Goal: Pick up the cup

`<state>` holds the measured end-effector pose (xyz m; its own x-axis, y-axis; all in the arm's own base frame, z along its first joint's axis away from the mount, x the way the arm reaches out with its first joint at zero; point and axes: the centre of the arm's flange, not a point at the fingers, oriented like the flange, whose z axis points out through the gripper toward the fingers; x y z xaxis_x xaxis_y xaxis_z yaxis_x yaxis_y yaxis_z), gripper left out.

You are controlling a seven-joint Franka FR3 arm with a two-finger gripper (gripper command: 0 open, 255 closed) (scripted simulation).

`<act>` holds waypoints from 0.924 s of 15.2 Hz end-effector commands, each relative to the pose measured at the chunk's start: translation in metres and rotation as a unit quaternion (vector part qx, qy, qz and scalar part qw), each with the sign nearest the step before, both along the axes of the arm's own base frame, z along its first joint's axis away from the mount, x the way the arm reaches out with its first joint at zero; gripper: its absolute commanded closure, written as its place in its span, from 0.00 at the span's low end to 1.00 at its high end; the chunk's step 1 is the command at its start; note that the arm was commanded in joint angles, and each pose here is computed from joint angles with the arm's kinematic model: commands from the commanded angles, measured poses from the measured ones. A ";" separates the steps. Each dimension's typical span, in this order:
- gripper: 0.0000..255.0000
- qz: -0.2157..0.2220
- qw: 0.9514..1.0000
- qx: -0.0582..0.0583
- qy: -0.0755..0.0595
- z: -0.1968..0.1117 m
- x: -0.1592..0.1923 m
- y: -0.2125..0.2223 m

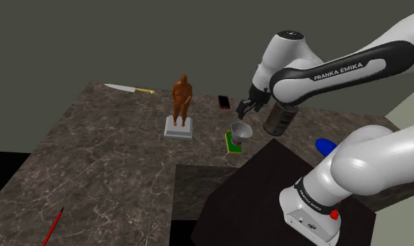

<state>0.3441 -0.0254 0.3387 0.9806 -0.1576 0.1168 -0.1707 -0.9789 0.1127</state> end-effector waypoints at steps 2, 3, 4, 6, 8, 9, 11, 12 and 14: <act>0.00 0.003 1.000 -0.006 -0.005 -0.038 0.007 -0.002; 0.00 0.003 1.000 -0.008 -0.006 -0.051 0.010 -0.003; 0.00 0.004 1.000 -0.011 -0.007 -0.064 0.013 -0.004; 0.00 0.006 1.000 -0.015 -0.010 -0.090 0.018 -0.006; 0.00 0.006 1.000 -0.018 -0.011 -0.105 0.022 -0.007; 0.00 0.006 1.000 -0.018 -0.011 -0.110 0.022 -0.007; 0.00 0.006 1.000 -0.018 -0.011 -0.121 0.022 -0.007; 0.00 0.006 1.000 -0.018 -0.011 -0.126 0.022 -0.007; 0.00 0.006 1.000 -0.018 -0.011 -0.136 0.022 -0.007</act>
